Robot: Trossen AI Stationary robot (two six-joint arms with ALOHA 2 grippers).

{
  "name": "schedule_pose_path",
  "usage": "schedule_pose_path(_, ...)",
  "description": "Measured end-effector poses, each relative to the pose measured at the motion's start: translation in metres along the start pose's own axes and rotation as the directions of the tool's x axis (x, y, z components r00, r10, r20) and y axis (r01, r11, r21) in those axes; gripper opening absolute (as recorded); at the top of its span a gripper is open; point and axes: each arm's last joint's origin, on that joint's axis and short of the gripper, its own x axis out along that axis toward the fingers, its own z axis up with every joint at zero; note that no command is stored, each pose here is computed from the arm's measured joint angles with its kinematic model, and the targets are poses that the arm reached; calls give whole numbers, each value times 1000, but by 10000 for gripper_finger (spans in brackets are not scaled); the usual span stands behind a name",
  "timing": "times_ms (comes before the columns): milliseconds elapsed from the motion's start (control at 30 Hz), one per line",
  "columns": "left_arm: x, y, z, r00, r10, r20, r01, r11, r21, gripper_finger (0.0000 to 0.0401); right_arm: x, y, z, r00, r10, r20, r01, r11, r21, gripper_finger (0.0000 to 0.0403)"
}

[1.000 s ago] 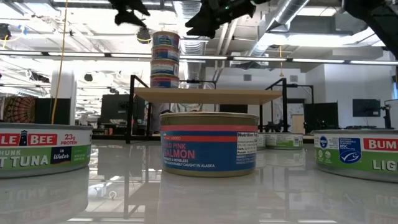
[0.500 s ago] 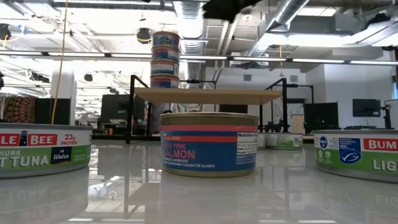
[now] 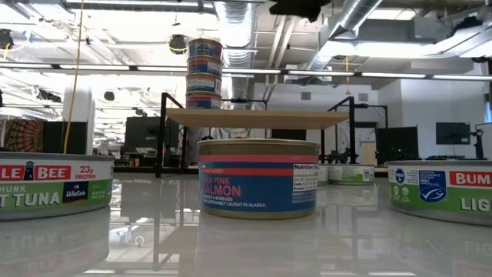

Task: Stack canned seafood by type on shelf
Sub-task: Put the green tuna can on the shelf

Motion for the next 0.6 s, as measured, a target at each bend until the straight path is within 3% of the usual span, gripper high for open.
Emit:
schedule_pose_path(100, 9, -9, -6, 999, 44, 2, -44, 998, -53, 232, 0, 21, -11, 1000, -4, -6, 4, 1000, 17, 220)
schedule_pose_path(233, 32, -28, -21, 996, 83, 39, -83, 996, 16, 232, 1, 50, -21, 1000, -13, 22, 12, 999, 49, 220)
schedule_pose_path(467, 64, -61, -43, 987, -58, 149, 40, 992, 120, 232, -14, 99, -35, 997, -77, 28, 72, 987, 145, 220)
schedule_pose_path(600, 78, -69, -54, 973, -96, 211, 61, 984, 167, 232, -17, 128, -44, 994, -110, 22, 105, 979, 176, 220)
